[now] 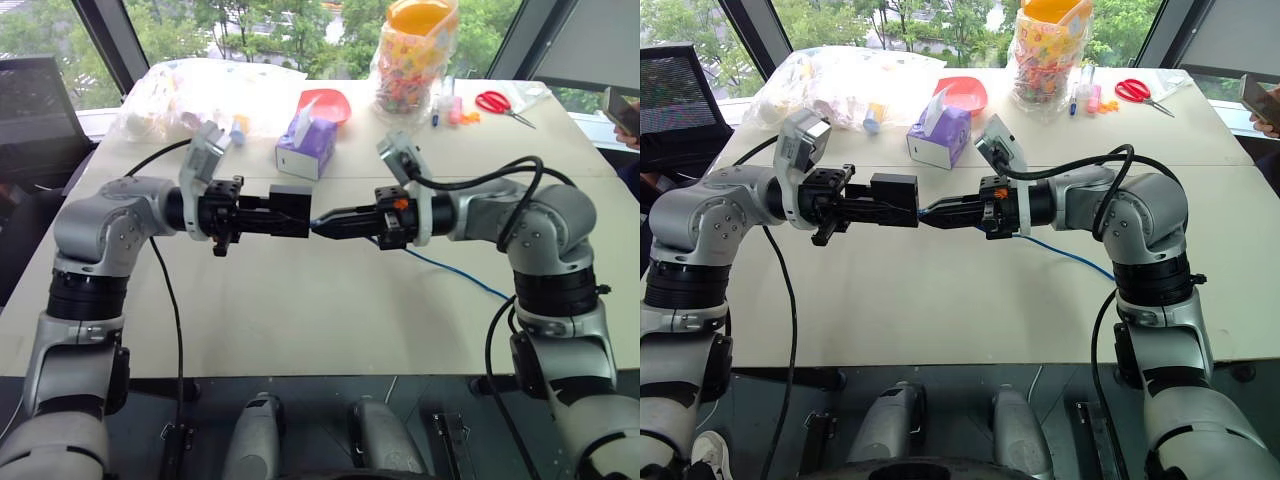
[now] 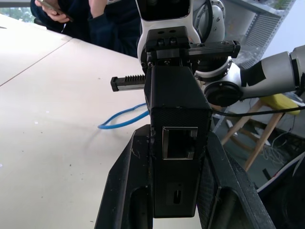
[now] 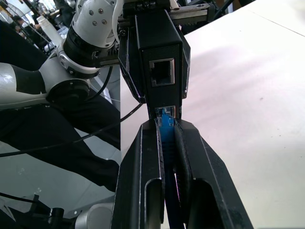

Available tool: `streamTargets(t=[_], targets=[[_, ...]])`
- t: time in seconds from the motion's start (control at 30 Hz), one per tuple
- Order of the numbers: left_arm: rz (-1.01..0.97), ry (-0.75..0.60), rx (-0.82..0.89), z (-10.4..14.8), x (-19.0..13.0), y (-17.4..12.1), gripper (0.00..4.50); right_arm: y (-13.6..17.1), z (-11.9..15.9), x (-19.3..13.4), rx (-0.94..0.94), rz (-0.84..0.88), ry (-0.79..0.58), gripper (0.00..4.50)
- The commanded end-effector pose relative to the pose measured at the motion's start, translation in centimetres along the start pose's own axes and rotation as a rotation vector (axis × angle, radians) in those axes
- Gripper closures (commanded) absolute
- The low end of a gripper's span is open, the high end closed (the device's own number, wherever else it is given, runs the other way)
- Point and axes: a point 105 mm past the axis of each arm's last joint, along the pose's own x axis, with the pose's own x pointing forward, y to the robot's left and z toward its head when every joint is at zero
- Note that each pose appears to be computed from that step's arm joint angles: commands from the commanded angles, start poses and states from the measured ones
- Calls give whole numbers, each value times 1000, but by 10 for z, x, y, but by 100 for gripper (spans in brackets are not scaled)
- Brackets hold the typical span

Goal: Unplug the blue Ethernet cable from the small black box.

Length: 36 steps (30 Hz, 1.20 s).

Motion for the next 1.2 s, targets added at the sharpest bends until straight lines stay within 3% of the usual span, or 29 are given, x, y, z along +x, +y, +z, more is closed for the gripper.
streamTargets(t=[0.03, 0.43, 0.63, 0.77, 0.97, 1.1, 1.2], targets=[[-10, 9, 67, 7, -1, -6, 396, -3, -1, -2, -80, -44, 22, 446], [62, 29, 102, 8, -19, -3, 396, -42, -9, -39, -60, -218, 14, 446], [125, 78, 205, -20, 2, 10, 396, -112, -13, -34, -106, -565, -3, 446], [280, 71, 341, -38, 21, 40, 396, -161, -29, -39, -48, -847, 40, 446], [391, -23, 339, -50, 42, 62, 396, -186, -46, -44, 74, -992, -1, 446], [475, -56, 355, -53, 54, 75, 396, -185, -46, -44, 127, -982, -47, 301], [512, -59, 355, -59, 60, 83, 396, -182, -40, -49, 146, -983, -78, 140]])
